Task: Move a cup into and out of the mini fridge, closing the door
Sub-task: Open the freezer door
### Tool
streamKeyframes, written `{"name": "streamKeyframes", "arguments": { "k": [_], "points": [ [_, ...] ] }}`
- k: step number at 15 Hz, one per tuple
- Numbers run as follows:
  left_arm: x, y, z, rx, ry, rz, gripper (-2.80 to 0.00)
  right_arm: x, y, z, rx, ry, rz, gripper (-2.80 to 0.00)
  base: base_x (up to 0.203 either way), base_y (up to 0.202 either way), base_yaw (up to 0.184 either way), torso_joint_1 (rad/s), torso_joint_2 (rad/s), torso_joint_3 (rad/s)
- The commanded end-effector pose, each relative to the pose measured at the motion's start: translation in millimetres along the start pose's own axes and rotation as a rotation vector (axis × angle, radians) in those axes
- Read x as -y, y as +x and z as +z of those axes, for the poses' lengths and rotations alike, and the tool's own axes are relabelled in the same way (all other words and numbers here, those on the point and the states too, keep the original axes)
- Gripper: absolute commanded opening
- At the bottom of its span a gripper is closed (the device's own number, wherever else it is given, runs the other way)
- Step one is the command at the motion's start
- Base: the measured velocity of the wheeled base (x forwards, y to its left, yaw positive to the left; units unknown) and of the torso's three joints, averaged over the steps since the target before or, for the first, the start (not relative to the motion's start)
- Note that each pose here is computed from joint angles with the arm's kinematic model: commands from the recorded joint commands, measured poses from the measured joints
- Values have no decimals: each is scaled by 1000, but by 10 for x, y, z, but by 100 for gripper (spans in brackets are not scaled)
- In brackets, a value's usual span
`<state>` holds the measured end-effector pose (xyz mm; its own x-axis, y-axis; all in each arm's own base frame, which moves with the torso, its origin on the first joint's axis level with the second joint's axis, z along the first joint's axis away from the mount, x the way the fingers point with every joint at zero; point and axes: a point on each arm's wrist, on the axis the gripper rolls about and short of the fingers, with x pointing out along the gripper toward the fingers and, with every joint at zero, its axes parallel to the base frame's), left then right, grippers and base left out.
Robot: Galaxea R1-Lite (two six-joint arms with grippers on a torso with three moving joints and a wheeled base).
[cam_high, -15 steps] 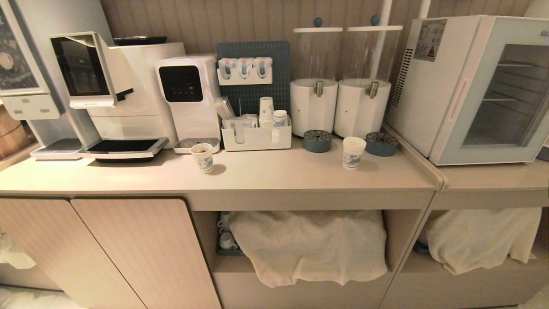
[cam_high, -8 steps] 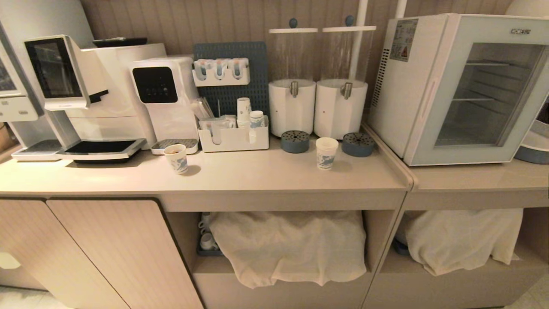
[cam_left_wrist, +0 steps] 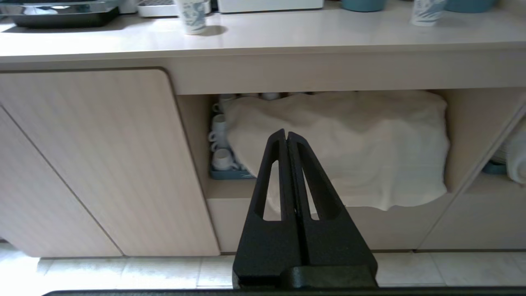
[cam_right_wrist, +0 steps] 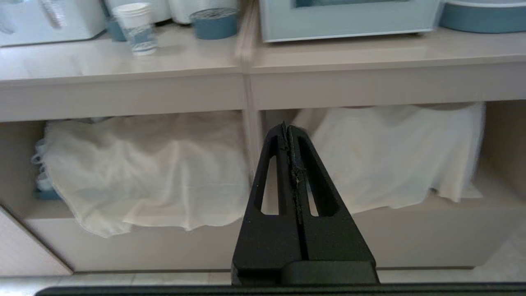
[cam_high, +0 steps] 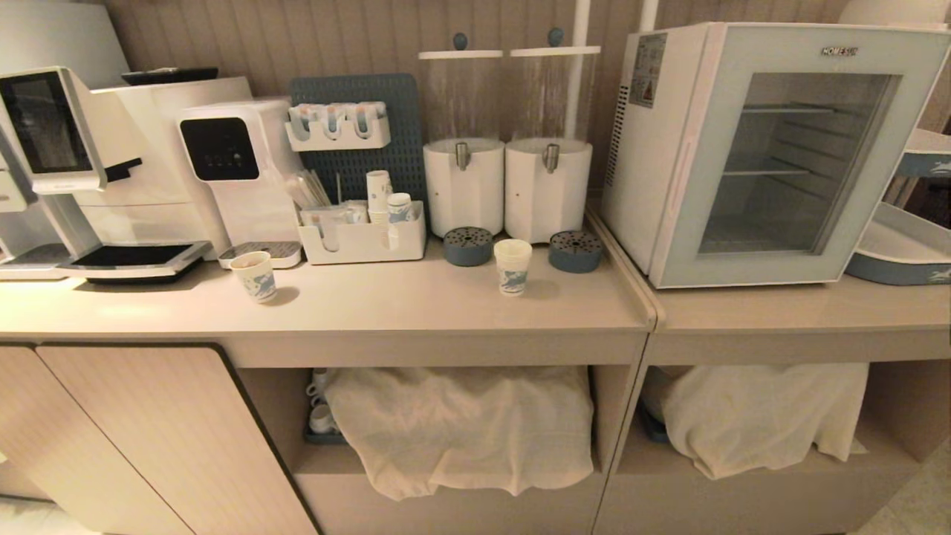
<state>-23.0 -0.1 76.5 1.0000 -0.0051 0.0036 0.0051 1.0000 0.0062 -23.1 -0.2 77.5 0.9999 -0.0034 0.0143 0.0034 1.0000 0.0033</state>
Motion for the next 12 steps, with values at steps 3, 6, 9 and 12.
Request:
{"name": "streamKeyframes", "arguments": {
  "k": [3,6,9,12],
  "points": [
    [0,-1,0,3,0,1,-280,0,1,0,-2,0,0,-280,0,-192,0,2,1,2],
    [0,-1,0,3,0,-1,-280,0,1,1,0,0,0,-280,0,-191,-1,3,2,2],
    [0,-1,0,3,-3,-1,-280,0,1,0,-1,0,1,-280,0,-192,0,3,3,0],
    [0,-1,-2,1,-5,-1,-280,0,1,0,-2,0,2,-280,0,-196,2,3,1,3]
  ]
}}
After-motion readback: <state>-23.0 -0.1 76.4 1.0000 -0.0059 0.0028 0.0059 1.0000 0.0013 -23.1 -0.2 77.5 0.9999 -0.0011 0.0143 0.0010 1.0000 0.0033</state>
